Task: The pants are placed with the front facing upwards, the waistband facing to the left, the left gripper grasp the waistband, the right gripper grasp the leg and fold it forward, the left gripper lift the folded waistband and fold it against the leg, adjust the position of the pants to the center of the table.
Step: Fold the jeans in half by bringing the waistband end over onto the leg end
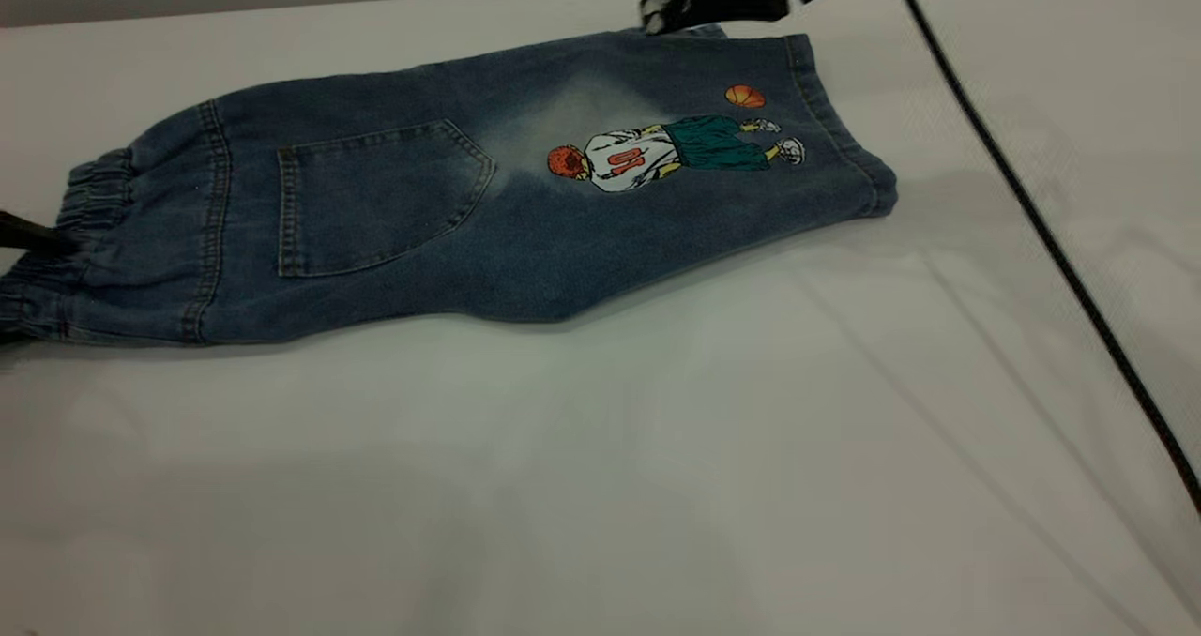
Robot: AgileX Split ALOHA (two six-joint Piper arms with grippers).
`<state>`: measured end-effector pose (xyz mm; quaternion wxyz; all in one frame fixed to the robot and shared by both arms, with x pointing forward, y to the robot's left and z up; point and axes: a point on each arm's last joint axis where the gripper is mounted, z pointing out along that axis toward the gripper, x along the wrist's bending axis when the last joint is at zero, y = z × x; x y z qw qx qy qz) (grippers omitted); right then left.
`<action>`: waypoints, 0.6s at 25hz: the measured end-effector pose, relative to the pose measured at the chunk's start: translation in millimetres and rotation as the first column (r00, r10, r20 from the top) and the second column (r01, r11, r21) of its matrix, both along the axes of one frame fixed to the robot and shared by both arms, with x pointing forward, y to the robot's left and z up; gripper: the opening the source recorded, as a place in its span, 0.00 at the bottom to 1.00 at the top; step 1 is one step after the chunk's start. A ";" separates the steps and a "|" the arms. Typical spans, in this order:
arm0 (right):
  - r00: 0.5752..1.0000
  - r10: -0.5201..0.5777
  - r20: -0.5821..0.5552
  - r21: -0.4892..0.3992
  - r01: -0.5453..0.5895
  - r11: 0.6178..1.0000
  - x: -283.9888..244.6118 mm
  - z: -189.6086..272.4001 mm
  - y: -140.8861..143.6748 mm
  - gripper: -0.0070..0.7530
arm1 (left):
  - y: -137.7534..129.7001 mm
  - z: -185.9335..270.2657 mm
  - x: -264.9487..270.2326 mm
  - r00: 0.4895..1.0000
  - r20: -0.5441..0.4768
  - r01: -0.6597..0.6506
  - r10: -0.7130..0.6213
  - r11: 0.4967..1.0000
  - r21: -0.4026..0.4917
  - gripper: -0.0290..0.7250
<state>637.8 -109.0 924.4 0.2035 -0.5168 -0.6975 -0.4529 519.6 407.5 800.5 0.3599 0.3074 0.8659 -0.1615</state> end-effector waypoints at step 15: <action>0.997 0.080 0.025 -0.028 -0.079 0.996 -21.0 -1.7 44.0 0.71 | -2.3 -11.3 -2.0 0.999 -0.014 0.032 -0.031 0.999 0.037 0.24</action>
